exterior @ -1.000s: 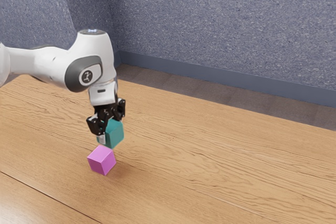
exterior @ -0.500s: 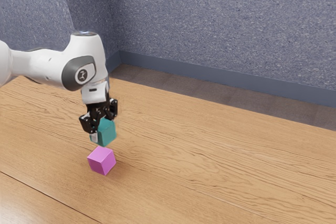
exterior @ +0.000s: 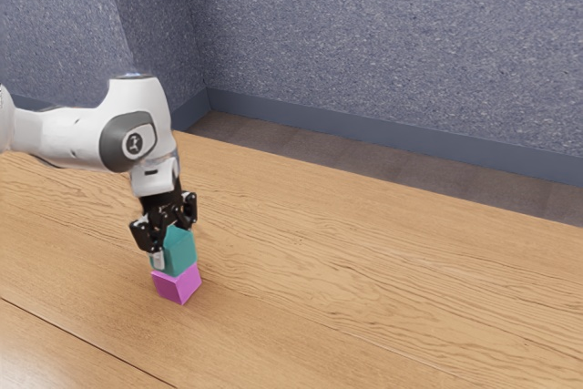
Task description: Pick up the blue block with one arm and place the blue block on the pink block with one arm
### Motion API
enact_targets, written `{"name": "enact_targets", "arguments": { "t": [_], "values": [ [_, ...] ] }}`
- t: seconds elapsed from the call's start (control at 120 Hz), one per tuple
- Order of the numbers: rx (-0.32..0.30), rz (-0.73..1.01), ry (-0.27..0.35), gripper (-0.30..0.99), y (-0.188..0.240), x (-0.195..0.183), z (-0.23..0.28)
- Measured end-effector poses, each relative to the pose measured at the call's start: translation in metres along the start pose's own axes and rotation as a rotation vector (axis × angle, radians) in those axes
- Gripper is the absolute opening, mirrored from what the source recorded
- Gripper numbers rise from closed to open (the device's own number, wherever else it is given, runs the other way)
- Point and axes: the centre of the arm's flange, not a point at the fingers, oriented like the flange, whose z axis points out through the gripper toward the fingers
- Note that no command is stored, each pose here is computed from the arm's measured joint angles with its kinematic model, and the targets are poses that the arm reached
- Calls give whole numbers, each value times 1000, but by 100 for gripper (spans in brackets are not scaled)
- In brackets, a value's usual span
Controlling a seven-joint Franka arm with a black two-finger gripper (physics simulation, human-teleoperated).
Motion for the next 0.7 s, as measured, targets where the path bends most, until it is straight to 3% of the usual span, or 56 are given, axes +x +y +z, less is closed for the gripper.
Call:
{"name": "enact_targets", "arguments": {
  "t": [0.25,0.7],
  "values": [
    [1,31,2,36,-2,12,1],
    [3,8,5,36,-9,-12,9]
  ]
}}
